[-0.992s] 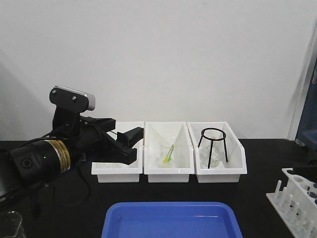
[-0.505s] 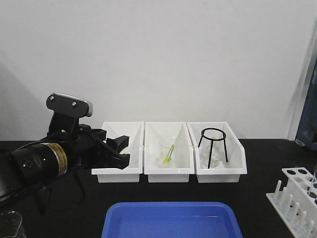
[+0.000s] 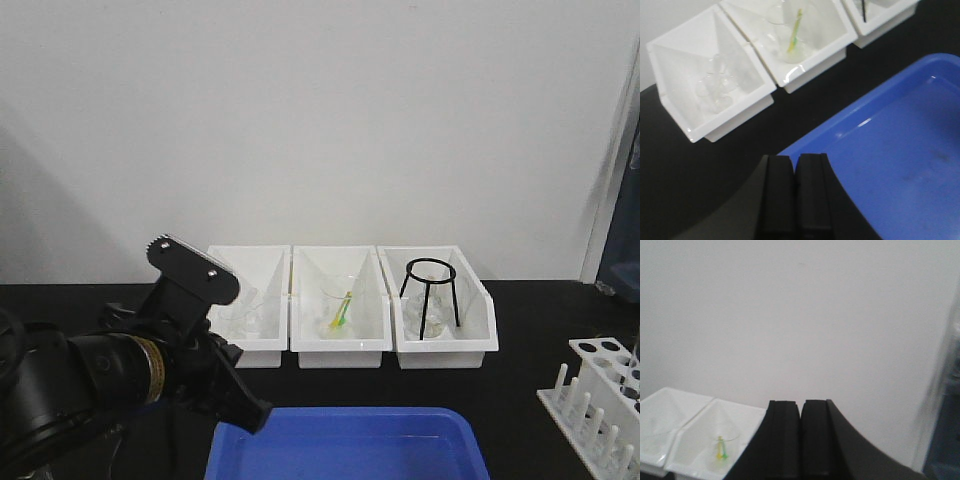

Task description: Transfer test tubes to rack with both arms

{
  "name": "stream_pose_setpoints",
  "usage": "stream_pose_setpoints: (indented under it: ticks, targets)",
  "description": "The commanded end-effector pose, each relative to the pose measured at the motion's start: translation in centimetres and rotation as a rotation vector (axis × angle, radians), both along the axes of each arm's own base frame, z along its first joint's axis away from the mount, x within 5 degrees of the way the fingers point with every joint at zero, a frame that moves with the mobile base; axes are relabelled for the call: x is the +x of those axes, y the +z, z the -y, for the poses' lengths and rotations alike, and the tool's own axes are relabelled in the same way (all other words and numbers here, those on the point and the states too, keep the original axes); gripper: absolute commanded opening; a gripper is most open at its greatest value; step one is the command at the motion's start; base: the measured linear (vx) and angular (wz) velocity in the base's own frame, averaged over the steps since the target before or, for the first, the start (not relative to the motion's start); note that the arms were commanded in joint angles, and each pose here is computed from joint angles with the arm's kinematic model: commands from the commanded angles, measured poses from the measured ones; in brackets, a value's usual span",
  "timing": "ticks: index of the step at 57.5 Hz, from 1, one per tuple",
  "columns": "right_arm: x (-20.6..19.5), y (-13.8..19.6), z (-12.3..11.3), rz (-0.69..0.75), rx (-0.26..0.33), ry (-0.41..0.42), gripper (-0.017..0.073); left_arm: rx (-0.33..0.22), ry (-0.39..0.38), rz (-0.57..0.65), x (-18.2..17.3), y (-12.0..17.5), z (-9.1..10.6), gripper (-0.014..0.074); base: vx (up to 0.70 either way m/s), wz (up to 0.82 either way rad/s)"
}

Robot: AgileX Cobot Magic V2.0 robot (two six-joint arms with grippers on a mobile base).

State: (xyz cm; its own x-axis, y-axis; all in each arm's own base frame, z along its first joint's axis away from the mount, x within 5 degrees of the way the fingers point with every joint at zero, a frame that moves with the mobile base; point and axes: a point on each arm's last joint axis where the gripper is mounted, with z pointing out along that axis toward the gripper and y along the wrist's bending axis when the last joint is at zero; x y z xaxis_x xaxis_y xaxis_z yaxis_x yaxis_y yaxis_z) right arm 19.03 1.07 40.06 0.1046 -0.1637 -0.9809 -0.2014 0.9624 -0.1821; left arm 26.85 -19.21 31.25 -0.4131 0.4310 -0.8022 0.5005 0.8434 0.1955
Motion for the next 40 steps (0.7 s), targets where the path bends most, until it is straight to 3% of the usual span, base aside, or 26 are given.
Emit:
stream_pose_setpoints:
  ticks: [1,5,10,16,28,40]
  targets:
    - [-1.2,0.8,-1.0,-0.01,-0.052,0.097,-0.0008,-0.078,-0.087,0.065,-2.0,3.2,0.6,-0.0022,0.0,0.0]
    - [-1.4,0.4,-1.4,-0.053,-0.094,0.138,-0.0008,-0.128,-0.095,0.046,-2.7,3.7,0.8,-0.0022,0.0,0.0]
    - [-1.9,0.2,-2.1,-0.078,-0.072,0.231,-0.0008,-0.207,-0.087,0.013,-3.5,4.4,0.7,-0.0022,0.0,0.0]
    - [-2.5,-0.1,-3.3,-0.111,-0.08,0.38,-0.0008,-0.26,-0.069,-0.027,-3.9,4.7,0.6,-0.0022,0.0,0.0]
    - [-3.7,-0.5,-4.7,-0.149,-0.097,0.576,-0.0008,-0.262,-0.063,-0.037,-4.0,4.7,0.5,-0.002,0.0,0.0]
    - [-4.3,-0.6,-5.1,-0.164,-0.103,0.655,-0.0008,-0.262,-0.063,-0.037,-4.0,4.7,0.5,-0.002,0.0,0.0]
